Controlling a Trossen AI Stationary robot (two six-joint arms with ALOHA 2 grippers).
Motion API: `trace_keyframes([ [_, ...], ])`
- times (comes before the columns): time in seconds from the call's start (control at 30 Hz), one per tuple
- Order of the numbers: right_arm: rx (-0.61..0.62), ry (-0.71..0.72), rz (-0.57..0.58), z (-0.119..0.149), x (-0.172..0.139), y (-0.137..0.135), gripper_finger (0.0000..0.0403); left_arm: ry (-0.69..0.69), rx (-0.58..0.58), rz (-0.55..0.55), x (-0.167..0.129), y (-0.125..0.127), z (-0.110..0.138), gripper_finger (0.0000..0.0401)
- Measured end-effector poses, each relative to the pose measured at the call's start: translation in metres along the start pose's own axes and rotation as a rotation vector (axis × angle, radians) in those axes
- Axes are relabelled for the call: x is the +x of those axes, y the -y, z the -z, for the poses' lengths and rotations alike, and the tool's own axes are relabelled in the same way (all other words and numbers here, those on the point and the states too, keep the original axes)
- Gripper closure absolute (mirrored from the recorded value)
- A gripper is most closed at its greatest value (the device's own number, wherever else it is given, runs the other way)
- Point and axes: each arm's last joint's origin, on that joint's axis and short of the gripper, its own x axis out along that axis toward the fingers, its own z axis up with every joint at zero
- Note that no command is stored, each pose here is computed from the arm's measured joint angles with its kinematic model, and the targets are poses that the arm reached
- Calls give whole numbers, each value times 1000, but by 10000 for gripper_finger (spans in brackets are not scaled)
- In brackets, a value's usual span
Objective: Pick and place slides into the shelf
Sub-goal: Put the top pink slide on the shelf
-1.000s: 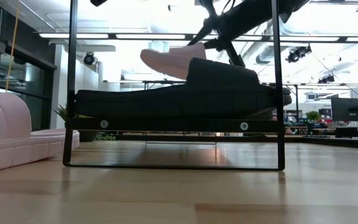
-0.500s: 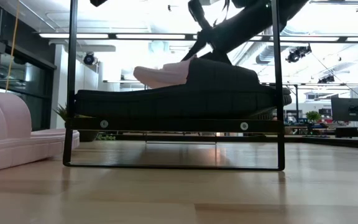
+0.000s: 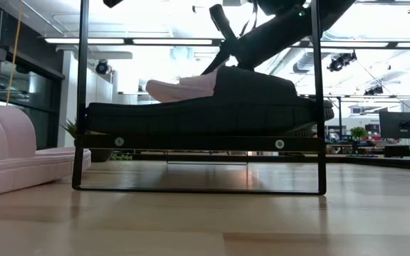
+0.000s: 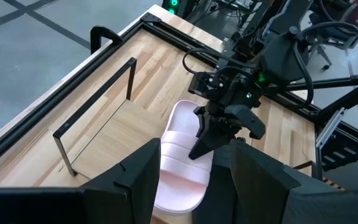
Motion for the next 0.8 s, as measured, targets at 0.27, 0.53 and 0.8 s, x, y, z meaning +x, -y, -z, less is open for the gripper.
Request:
trace_keyframes([
  [0.27,21,-27,3,1,0,1,403,1,12,-1,0,0,0,222],
  [0.53,29,-33,11,1,0,2,403,2,12,-4,0,0,0,222],
  [0.8,34,-41,26,2,0,3,403,1,12,-4,0,0,0,222],
])
